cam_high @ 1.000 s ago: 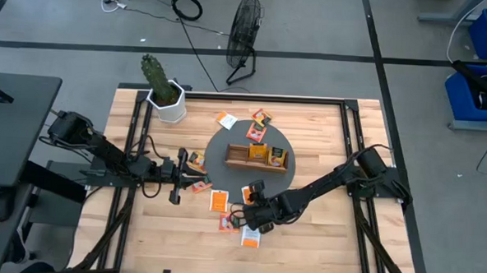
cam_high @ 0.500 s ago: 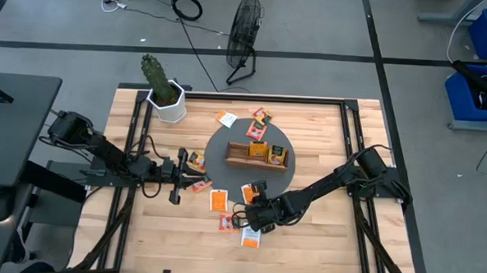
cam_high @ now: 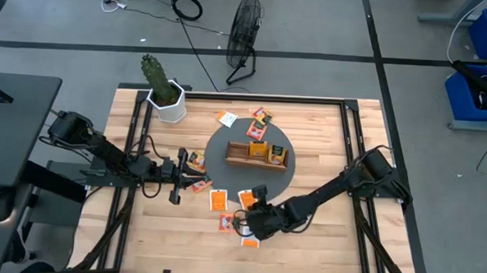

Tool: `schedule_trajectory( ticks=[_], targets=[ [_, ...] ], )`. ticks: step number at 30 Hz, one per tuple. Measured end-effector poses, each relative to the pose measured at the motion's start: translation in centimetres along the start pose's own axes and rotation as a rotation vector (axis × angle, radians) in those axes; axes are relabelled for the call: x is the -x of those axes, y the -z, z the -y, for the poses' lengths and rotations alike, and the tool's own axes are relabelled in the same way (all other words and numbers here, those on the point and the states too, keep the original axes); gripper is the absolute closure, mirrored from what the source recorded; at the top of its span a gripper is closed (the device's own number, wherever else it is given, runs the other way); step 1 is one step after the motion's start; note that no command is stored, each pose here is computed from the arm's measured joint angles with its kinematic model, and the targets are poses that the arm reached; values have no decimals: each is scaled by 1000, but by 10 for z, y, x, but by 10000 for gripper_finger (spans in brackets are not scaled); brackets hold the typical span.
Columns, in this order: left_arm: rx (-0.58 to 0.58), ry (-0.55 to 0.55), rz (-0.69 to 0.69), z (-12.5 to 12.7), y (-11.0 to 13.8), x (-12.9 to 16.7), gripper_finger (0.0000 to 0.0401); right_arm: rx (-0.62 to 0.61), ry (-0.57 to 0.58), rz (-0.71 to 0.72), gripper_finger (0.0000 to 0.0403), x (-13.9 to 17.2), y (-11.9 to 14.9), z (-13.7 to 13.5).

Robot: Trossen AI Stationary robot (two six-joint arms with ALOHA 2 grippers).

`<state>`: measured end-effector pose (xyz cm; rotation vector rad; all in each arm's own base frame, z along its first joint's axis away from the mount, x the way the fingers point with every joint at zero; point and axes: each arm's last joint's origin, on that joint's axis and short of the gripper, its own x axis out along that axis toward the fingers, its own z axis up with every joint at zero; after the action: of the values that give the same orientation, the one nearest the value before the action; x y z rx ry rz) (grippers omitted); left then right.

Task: Pick & Place Tea
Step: Put the white tea bag into the left section of the wooden organizer

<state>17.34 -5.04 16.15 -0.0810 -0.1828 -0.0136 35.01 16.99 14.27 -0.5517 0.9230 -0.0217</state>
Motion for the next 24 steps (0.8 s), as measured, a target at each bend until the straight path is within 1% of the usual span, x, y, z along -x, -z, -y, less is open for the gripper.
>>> schedule_trajectory(
  ticks=[5, 9, 13, 17, 20, 24],
  targets=[
    [-6, 3, -6, 0, 1, 0, 346, -7, 23, 119, 402, 21, -13, -6],
    [-16, 12, -5, 1, 0, 0, 346, -10, 76, 204, 402, 36, -20, -10],
    [-117, 24, 0, 2, 0, 0, 346, -9, 106, 329, 402, 48, -27, -10],
    [-185, 36, 15, 2, -1, 0, 346, -17, 125, 449, 403, 64, -31, -2],
    [-215, 95, 31, 4, -3, -2, 346, -14, 140, 549, 403, 81, -35, 7],
    [-239, 165, 66, 9, -8, -8, 346, 16, 139, 740, 403, 106, -45, 21]
  ],
)
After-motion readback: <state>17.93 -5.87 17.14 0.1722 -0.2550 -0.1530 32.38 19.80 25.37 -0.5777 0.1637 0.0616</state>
